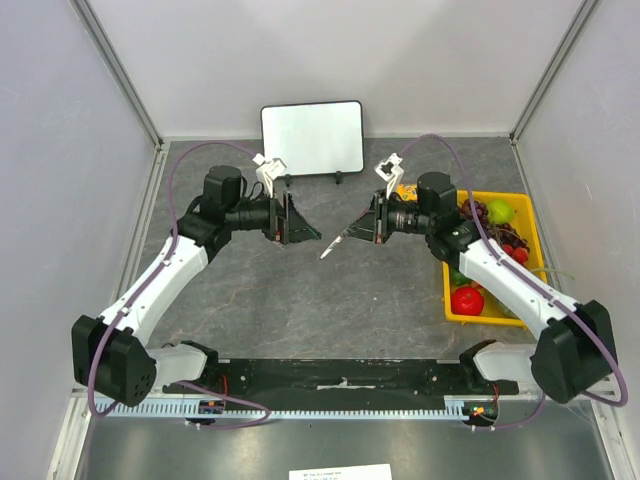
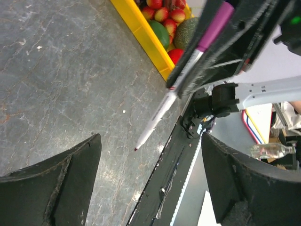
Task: Write a sentence on the whiteboard
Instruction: Pass from the left arm to the right, then move the whiteboard marker to the center of the board.
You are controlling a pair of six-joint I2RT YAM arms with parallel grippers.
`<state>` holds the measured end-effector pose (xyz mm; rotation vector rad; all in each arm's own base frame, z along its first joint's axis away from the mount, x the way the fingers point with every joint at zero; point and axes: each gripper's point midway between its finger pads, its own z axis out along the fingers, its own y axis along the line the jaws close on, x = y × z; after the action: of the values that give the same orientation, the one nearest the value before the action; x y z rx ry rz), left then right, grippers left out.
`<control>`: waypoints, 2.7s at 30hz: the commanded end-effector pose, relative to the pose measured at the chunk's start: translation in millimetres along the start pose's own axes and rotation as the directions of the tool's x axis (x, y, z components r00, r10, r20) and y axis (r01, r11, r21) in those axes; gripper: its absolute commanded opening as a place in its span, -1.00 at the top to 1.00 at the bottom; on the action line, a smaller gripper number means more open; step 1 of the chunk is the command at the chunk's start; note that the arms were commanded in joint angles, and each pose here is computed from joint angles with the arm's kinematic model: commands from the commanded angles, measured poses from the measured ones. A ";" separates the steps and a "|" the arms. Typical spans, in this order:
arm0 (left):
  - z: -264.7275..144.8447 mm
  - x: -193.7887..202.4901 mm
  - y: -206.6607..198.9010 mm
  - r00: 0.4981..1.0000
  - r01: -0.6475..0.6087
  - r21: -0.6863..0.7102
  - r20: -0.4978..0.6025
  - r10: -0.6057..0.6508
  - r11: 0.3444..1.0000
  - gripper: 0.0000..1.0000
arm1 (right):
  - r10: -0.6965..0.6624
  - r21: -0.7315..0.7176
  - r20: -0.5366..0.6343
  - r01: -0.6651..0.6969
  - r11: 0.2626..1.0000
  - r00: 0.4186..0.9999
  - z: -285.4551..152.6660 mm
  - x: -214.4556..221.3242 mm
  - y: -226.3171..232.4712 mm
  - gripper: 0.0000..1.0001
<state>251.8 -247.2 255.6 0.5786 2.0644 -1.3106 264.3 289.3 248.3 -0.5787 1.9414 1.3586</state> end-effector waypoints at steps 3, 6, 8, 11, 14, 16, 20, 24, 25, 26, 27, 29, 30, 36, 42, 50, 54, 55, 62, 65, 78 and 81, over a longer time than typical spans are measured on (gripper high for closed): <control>10.7 -16.0 20.6 0.991 0.083 -0.061 0.109 -0.076 0.995 -0.85 | 0.000 0.134 0.015 -0.002 0.991 1.000 -19.4 17.1 -17.5 1.00; 19.0 -17.4 35.8 0.984 0.132 -0.092 0.136 -0.119 0.987 -0.88 | 0.020 0.166 0.007 -0.021 0.986 1.000 -23.8 25.3 -23.5 1.00; 24.8 -17.1 47.3 0.981 0.146 -0.120 0.144 -0.129 0.982 -0.89 | 0.027 0.182 0.004 -0.028 0.983 1.000 -25.5 30.3 -27.0 1.00; 31.8 -20.2 66.9 0.977 0.168 -0.180 0.160 -0.140 0.969 -0.91 | 0.039 0.215 -0.001 -0.037 0.976 0.999 -28.8 36.8 -33.2 1.00; 39.8 -25.5 85.1 0.974 0.186 -0.227 0.169 -0.150 0.956 -0.92 | 0.040 0.238 -0.002 -0.038 0.970 0.999 -31.3 39.8 -37.4 1.00; 48.5 -28.1 96.2 0.976 0.183 -0.262 0.165 -0.143 0.948 -0.91 | 0.034 0.245 -0.007 -0.031 0.969 0.999 -31.8 41.1 -39.0 1.00; 65.4 -34.9 122.5 0.978 0.185 -0.344 0.156 -0.138 0.921 -0.91 | 0.034 0.269 -0.012 -0.029 0.963 0.999 -33.4 40.5 -44.4 1.00; 77.4 -40.6 152.6 0.979 0.188 -0.440 0.156 -0.131 0.878 -0.92 | 0.028 0.292 -0.016 -0.022 0.956 0.999 -35.3 39.4 -49.7 1.00; 80.1 -41.2 159.8 0.979 0.190 -0.455 0.155 -0.133 0.870 -0.92 | 0.027 0.297 -0.016 -0.021 0.955 1.000 -35.6 38.9 -50.9 1.00; 83.3 -43.6 164.5 0.980 0.184 -0.470 0.155 -0.125 0.863 -0.92 | 0.026 0.301 -0.017 -0.020 0.953 1.000 -35.9 39.1 -52.3 1.00; 85.1 -43.7 173.6 0.979 0.189 -0.496 0.156 -0.127 0.847 -0.92 | 0.027 0.308 -0.019 -0.019 0.951 0.999 -36.1 39.6 -55.0 1.00; 91.5 -49.4 184.9 0.980 0.187 -0.533 0.158 -0.120 0.826 -0.93 | 0.026 0.314 -0.025 -0.017 0.949 0.999 -35.9 40.4 -57.6 1.00; 94.3 -49.2 192.5 0.980 0.193 -0.550 0.155 -0.128 0.812 -0.94 | 0.029 0.318 -0.027 -0.019 0.948 0.999 -36.3 40.7 -59.6 1.00; 102.5 -52.2 236.9 0.986 0.164 -0.695 0.130 -0.101 0.700 -0.97 | 0.033 0.339 -0.048 -0.014 0.941 0.998 -36.8 41.7 -68.1 1.00; 101.5 -52.8 280.0 0.994 0.110 -0.812 0.079 -0.078 0.573 -0.99 | 0.037 0.353 -0.056 -0.015 0.935 0.998 -37.7 42.0 -75.9 1.00; 98.6 -55.1 312.8 0.996 0.057 -0.883 0.018 -0.087 0.466 -1.00 | 0.063 0.354 -0.074 -0.033 0.935 0.995 -35.5 44.8 -86.3 1.00; 94.9 -50.6 327.7 0.991 0.091 -0.883 0.034 -0.132 0.460 -1.00 | 0.070 0.352 -0.071 -0.040 0.935 0.995 -36.0 42.5 -90.3 1.00; 96.0 -48.0 329.9 0.988 0.107 -0.876 0.040 -0.150 0.470 -1.00 | 0.075 0.346 -0.074 -0.045 0.937 0.994 -35.7 42.6 -89.4 1.00; 92.0 -41.3 349.1 0.976 0.155 -0.869 0.063 -0.207 0.470 -0.91 | 0.089 0.349 -0.062 -0.062 0.935 0.994 -39.0 39.5 -95.8 1.00; 89.7 -42.3 357.2 0.977 0.151 -0.876 0.060 -0.207 0.458 -0.87 | 0.093 0.350 -0.061 -0.065 0.935 0.994 -40.0 39.7 -97.3 1.00; 81.5 -52.5 383.4 0.976 0.137 -0.886 0.044 -0.213 0.443 -0.25 | 0.110 0.350 -0.060 -0.082 0.933 0.992 -39.7 39.5 -101.3 1.00; 79.3 -54.1 385.2 0.976 0.137 -0.894 0.049 -0.210 0.427 -0.24 | 0.109 0.346 -0.054 -0.083 0.934 0.993 -40.3 37.6 -100.3 1.00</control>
<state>559.9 -171.8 28.8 -0.1347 2.5137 -0.1483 285.3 213.1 144.7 -0.3454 2.2985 1.0128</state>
